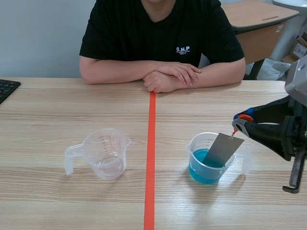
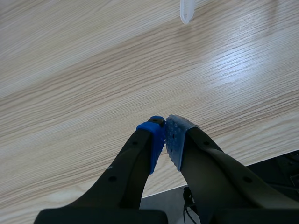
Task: Do the redox reaction experiment.
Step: 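Hold the plate still in the solution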
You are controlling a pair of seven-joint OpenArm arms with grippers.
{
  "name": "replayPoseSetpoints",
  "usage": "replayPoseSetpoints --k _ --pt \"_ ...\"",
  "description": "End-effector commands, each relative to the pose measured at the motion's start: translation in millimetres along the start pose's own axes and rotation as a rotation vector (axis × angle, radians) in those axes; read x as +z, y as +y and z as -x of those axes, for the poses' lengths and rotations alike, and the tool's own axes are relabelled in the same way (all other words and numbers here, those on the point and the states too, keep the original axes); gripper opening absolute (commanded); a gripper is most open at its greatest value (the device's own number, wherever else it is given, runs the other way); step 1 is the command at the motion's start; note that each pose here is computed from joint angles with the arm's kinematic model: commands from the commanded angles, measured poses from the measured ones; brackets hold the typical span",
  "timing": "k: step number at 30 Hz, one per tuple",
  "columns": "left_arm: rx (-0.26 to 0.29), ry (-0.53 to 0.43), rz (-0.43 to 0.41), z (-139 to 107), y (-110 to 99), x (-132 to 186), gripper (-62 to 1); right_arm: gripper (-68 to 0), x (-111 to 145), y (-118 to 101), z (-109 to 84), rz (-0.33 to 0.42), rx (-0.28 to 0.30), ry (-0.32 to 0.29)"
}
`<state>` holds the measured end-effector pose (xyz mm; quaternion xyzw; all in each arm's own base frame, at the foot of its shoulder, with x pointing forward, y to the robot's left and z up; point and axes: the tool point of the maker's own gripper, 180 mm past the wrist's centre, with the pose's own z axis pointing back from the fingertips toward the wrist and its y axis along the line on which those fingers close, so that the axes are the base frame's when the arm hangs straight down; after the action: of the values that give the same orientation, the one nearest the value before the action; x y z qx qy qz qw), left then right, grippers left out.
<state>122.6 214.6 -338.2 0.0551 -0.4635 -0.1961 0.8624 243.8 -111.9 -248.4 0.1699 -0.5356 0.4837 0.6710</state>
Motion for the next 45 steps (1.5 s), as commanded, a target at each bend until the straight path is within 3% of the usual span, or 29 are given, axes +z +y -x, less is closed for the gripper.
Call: replayPoseSetpoints --k 1,29,45 --pt "0.008 -0.012 -0.001 -2.5 -1.8 2.3 -56.0 -65.8 0.5 -2.3 -2.5 -0.005 0.015 -0.001" --pt "0.008 -0.011 -0.001 -2.3 -1.8 2.3 -56.0 -65.8 0.9 -3.0 -0.1 -0.002 0.016 0.013" --pt "0.008 -0.011 -0.001 -2.4 -1.8 2.3 -56.0 -65.8 7.1 -16.2 -6.5 0.037 0.037 0.004"
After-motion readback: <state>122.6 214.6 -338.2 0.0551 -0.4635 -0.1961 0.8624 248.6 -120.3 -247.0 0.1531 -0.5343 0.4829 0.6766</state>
